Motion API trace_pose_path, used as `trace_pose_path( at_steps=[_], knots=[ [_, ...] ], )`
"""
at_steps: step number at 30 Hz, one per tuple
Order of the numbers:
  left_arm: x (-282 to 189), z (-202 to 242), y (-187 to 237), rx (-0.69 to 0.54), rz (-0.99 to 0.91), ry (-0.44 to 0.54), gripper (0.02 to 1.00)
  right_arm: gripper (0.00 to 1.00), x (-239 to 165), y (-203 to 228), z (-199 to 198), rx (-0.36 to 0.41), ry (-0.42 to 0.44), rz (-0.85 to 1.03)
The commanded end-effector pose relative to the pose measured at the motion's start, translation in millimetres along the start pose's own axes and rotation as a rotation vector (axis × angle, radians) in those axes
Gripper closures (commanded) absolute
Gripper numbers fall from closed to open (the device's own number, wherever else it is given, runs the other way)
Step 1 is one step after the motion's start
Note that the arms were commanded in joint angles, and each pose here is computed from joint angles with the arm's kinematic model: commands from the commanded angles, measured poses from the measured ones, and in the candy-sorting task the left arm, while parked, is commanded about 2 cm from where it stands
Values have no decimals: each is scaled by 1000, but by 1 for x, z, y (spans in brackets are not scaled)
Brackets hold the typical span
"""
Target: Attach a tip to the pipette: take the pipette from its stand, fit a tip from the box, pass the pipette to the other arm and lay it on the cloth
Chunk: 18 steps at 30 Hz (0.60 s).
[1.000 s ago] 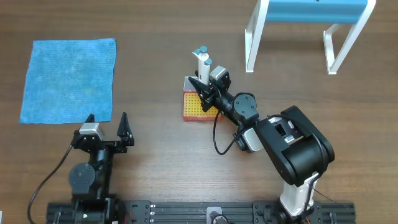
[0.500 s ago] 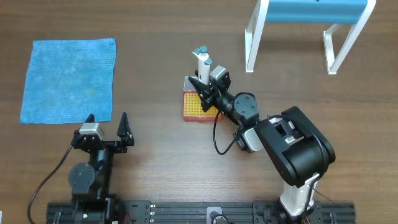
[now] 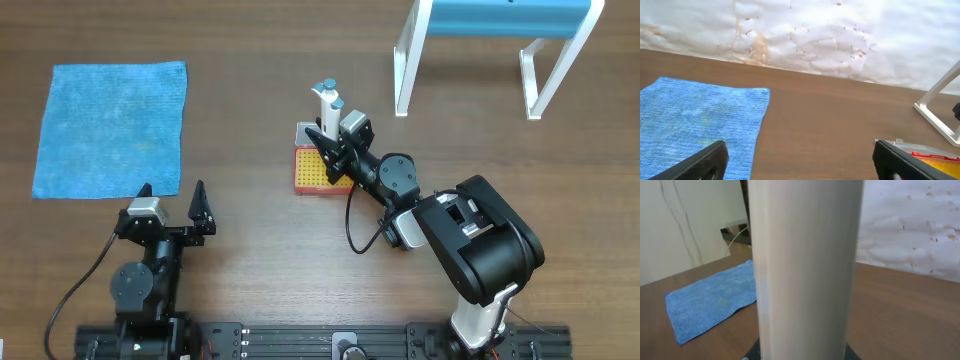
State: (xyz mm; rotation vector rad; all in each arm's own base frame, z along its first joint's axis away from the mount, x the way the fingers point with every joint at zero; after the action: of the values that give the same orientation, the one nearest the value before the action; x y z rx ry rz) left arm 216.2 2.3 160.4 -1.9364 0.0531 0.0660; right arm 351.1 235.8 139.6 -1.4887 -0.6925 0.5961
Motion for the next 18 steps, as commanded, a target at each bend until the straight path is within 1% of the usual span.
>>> trace_pose_path(
  at_steps=[1,7,9,18],
  knots=[
    [0,0,1,15,3,6,82,930,-2,-11,1,-23,-9,-28],
    [0,0,1,15,3,6,82,928,5,-21,0,-34,-20,-59],
    [0,0,1,15,3,6,82,930,5,-20,2,-34,-36,-57],
    [0,0,1,15,3,6,82,928,5,-18,2,-32,-35,-51]
  ],
)
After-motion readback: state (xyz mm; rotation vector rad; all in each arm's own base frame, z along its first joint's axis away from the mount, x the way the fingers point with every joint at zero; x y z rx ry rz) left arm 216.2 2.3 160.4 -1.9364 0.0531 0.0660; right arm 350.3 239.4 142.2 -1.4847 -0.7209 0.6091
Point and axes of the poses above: each gripper's point midway between its finger pads, its own x axis out along the fingers, its own z axis along the line the jaws close on, y = z × x, the point moved 3 cm from there along -x, back along the fingers, and after that the axes turned 11 degrees about -x, right-handed, at the moved point
